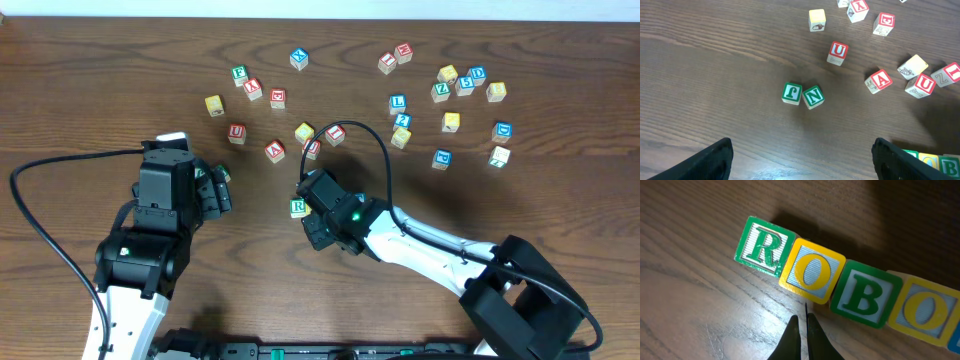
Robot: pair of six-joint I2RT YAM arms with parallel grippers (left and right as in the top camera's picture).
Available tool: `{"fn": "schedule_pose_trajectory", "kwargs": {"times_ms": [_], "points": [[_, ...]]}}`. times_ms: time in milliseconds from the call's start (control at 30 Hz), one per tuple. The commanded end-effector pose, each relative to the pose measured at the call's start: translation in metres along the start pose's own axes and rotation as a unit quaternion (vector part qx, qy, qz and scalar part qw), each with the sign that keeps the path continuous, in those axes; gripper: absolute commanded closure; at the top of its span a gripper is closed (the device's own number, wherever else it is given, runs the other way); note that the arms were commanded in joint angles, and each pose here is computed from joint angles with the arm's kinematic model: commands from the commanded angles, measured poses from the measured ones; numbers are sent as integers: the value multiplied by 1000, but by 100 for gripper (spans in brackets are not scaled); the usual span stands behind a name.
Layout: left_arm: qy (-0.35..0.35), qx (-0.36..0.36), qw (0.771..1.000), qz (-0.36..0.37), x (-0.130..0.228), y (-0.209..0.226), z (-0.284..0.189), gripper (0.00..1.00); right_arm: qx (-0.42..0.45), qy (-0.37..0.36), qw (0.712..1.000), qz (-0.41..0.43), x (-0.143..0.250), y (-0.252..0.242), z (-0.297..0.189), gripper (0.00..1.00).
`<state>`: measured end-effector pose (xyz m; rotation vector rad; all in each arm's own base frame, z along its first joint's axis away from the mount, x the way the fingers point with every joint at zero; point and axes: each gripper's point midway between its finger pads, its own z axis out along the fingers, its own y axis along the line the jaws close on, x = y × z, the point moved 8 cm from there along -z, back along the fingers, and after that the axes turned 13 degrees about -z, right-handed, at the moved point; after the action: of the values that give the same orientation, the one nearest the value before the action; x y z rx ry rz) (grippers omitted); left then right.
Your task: Spell out ROBOT
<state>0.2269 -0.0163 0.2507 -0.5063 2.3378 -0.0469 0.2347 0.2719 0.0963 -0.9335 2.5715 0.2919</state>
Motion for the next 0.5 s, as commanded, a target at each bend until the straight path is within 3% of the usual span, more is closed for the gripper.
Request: {"fn": "schedule_pose_trajectory", "kwargs": {"times_ms": [0,467], "points": [[-10,5,1000,0,-7,-2,-5,13,8,7,1000,-10,6,0,4,99],[-7,3,1000,1,-7,-2,-3,13,11,-3,1000,-9,6,-1,7,99]]}}
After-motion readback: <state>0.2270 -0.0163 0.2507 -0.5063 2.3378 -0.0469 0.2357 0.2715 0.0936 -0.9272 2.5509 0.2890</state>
